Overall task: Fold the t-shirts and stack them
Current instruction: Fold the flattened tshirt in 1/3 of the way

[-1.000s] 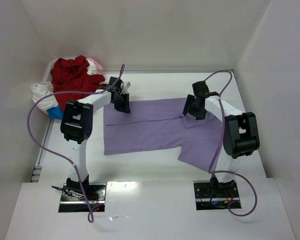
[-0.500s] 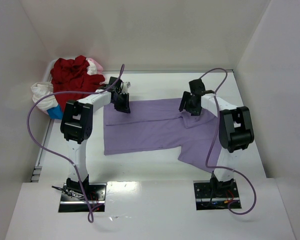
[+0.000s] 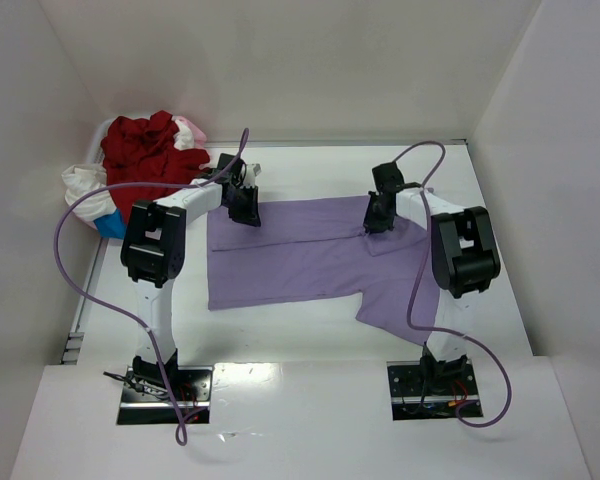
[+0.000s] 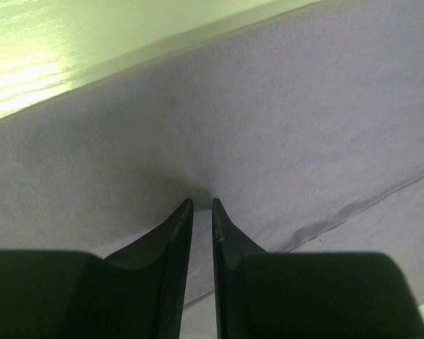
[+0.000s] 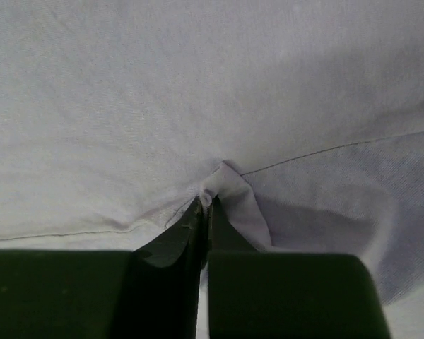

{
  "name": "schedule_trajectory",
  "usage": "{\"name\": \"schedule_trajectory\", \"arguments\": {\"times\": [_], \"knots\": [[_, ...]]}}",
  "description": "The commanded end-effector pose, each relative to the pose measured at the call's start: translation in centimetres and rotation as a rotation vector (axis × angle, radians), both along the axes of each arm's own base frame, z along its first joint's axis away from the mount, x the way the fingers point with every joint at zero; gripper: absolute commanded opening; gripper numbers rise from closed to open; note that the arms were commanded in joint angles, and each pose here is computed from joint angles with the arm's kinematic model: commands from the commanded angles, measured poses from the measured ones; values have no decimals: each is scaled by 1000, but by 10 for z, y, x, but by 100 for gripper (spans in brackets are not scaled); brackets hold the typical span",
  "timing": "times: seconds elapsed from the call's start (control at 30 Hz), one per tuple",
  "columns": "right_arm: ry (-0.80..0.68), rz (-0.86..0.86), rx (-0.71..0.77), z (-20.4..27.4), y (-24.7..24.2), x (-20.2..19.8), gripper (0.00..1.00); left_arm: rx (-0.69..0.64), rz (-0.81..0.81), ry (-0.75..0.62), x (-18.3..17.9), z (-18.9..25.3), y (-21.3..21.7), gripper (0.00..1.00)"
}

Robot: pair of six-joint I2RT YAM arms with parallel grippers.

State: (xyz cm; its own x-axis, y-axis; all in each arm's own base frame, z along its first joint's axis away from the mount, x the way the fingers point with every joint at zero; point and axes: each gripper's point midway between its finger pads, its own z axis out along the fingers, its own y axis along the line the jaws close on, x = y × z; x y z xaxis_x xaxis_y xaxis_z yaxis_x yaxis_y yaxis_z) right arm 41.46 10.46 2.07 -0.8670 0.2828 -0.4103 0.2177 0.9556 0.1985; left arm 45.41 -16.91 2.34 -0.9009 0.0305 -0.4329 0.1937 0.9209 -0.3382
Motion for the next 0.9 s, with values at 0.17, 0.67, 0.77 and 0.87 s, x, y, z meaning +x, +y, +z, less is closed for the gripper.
{"name": "schedule_trajectory", "arguments": {"times": [0.17, 0.67, 0.77, 0.87], "knots": [[-59, 29, 35, 36, 11, -2, 1, 10, -10, 42, -5, -17, 1, 25], [55, 202, 246, 23, 59, -81, 18, 15, -10, 60, -7, -25, 2, 25], [79, 192, 227, 17, 55, -84, 42, 15, -19, 60, -9, -25, -2, 25], [76, 167, 159, 15, 44, -82, 63, 17, -19, 69, -11, -26, -2, 25]]}}
